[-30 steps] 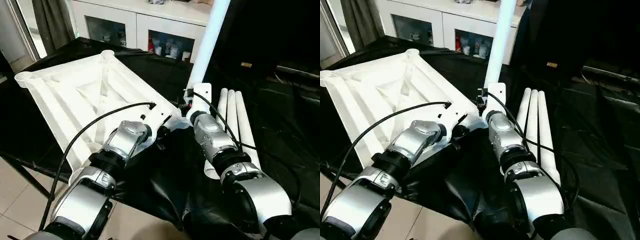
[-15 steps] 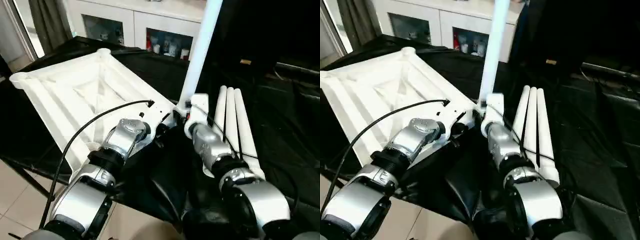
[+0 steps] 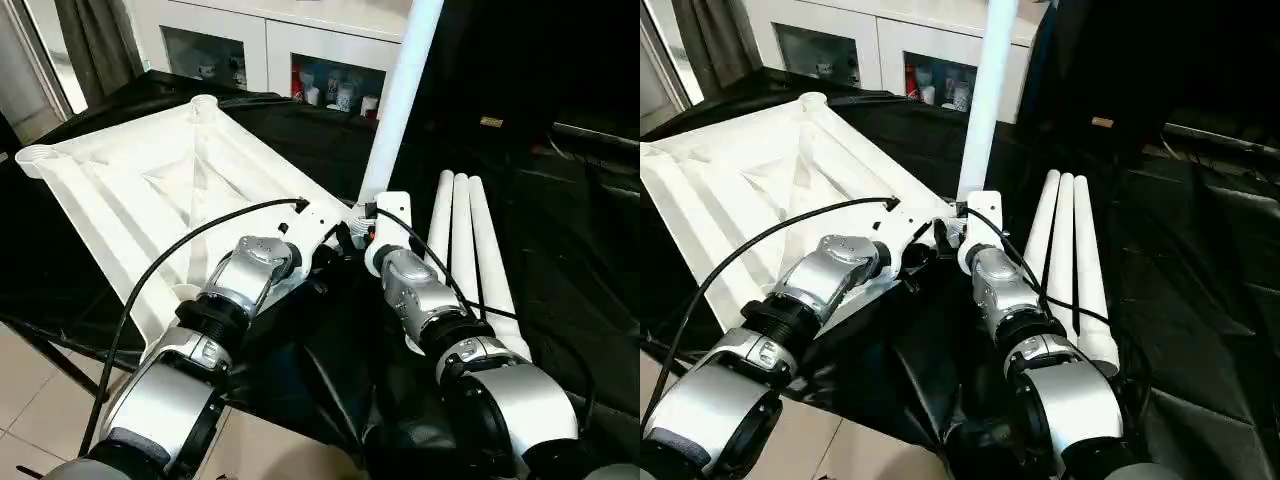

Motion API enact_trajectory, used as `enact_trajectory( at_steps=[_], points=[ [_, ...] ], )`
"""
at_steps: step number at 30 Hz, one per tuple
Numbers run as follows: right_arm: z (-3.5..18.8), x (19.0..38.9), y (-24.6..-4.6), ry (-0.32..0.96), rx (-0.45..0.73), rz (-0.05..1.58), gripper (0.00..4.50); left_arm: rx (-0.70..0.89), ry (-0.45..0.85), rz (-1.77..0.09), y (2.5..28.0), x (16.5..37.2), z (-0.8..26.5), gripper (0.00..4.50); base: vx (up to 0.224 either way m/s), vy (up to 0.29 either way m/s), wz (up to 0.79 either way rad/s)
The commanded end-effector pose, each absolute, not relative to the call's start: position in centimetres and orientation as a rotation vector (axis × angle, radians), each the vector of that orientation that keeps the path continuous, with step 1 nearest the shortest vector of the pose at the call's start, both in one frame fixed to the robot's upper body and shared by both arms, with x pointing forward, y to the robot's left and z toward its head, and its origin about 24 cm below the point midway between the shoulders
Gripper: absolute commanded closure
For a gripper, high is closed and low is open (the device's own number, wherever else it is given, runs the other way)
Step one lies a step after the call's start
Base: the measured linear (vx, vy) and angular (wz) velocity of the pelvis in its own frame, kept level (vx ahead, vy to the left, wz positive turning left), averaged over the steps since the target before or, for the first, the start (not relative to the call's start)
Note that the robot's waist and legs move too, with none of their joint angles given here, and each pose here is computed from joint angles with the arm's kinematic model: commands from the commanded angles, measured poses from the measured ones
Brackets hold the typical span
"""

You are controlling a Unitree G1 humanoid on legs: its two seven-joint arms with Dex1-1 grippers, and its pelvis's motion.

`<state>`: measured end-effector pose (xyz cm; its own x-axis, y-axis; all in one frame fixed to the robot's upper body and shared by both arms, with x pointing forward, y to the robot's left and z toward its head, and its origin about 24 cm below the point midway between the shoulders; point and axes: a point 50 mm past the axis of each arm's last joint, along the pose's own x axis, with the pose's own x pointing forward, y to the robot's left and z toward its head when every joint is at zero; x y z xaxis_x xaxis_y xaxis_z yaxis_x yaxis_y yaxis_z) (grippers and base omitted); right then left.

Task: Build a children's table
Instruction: Insert table leg to table base

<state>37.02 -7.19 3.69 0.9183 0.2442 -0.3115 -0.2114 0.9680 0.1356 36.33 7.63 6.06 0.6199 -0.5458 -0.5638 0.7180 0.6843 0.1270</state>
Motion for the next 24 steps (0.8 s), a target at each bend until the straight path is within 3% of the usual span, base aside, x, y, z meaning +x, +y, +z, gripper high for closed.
enact_trajectory(
  at_steps=[1,3,4,5,7,16,24],
  points=[
    [0.9,35.6,-7.3,0.47,0.105,0.23,0.03,0.385,0.522,-0.698,8.2,36.7,6.2,4.5,0.0,0.0,0.0],
    [0.9,35.6,-7.3,0.47,0.105,0.23,0.03,0.385,0.522,-0.698,8.2,36.7,6.2,4.5,0.0,0.0,0.0],
    [3.8,36.8,-10.6,0.342,0.027,0.389,0.03,0.409,0.484,-0.784,9.1,36.2,6.2,4.5,0.0,0.0,0.0],
    [5.9,36.8,-12.6,0.273,-0.052,0.521,0.03,0.429,0.464,-0.846,9.8,35.7,6.1,4.5,0.0,0.0,0.0],
    [7.9,36.1,-14.2,0.222,-0.131,0.665,0.03,0.45,0.444,-0.91,10.5,35.2,6.0,4.5,0.0,0.0,0.0],
    [7.9,36.2,-12.7,0.189,-0.039,0.651,0.03,0.425,0.423,-0.924,10.3,35.2,6.6,4.5,0.0,0.0,0.0],
    [9.1,34.7,-13.8,0.215,-0.102,0.769,0.03,0.441,0.394,-0.981,11.0,34.9,7.0,4.5,0.0,0.0,0.0]
  ],
)
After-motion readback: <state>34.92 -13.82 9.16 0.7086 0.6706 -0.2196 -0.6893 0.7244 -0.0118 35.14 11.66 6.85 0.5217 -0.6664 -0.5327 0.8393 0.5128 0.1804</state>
